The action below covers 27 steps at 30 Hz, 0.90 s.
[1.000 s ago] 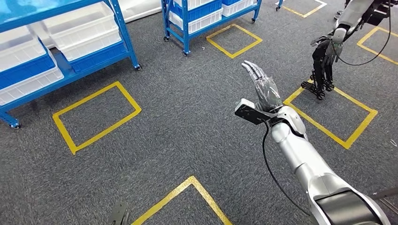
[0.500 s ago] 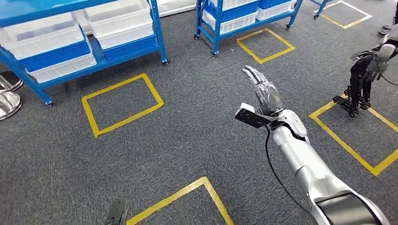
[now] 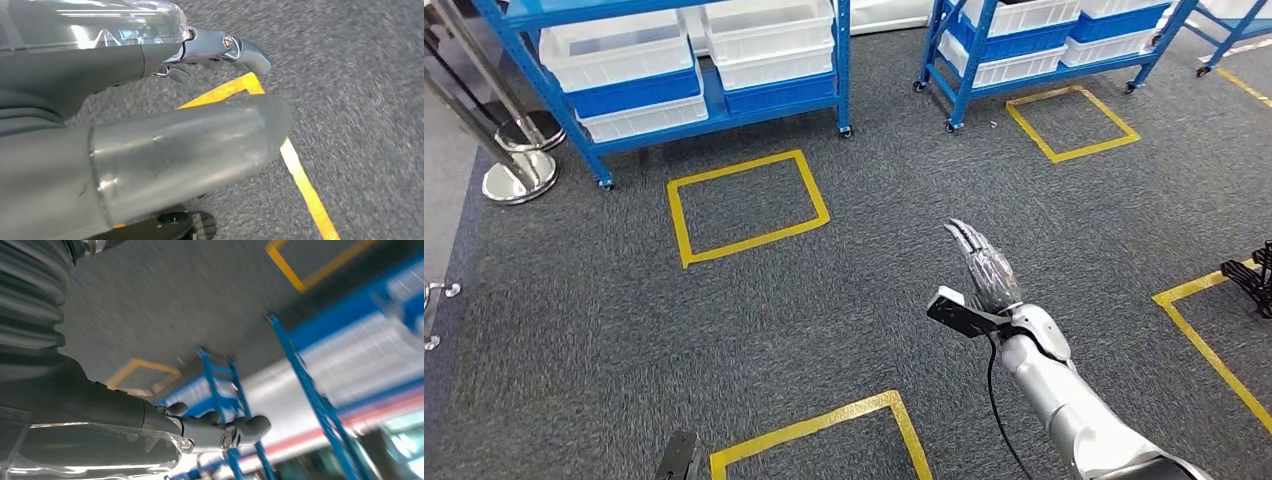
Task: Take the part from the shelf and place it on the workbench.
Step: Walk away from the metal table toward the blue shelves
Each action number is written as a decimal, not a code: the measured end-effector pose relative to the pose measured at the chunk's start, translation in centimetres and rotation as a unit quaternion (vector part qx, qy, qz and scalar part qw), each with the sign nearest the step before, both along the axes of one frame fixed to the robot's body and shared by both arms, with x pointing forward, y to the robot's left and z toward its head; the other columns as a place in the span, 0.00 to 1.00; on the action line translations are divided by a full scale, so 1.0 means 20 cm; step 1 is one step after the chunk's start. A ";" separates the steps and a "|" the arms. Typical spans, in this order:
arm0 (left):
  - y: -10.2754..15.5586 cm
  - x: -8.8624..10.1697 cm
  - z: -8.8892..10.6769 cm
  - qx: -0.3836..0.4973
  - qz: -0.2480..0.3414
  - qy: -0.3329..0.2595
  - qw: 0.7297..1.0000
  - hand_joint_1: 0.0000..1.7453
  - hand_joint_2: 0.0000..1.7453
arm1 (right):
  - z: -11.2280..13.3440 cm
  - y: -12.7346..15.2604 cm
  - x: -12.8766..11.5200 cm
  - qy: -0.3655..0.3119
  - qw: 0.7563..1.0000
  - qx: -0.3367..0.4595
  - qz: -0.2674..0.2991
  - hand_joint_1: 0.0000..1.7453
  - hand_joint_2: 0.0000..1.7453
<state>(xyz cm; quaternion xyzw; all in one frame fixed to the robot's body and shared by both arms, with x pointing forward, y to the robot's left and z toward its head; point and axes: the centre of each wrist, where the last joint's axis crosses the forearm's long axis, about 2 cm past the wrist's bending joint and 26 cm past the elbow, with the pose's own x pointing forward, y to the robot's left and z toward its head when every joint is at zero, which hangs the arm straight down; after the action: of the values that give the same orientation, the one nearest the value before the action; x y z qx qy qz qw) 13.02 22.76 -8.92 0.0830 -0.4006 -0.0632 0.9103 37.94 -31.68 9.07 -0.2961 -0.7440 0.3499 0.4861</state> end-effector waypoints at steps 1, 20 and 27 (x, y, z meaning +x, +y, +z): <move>0.00 -0.01 0.00 0.001 0.002 0.002 1.000 0.00 0.00 | -0.07 0.01 -0.05 0.016 1.000 0.002 -0.007 0.00 1.00; 0.05 -0.07 -0.03 0.006 0.018 0.008 1.000 0.00 0.00 | -0.66 0.08 -0.68 0.297 0.945 0.007 -0.137 0.00 1.00; 0.06 -0.09 -0.03 0.006 0.017 0.014 1.000 0.00 0.00 | -0.77 0.05 -0.89 0.412 0.889 0.013 -0.198 0.00 0.00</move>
<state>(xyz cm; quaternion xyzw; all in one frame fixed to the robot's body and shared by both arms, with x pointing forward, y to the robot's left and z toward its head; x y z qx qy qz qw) 11.13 23.92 -9.56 0.0947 -0.3861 -0.0512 0.9161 20.24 -30.69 -6.40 -0.2601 -0.4068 0.3270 0.8123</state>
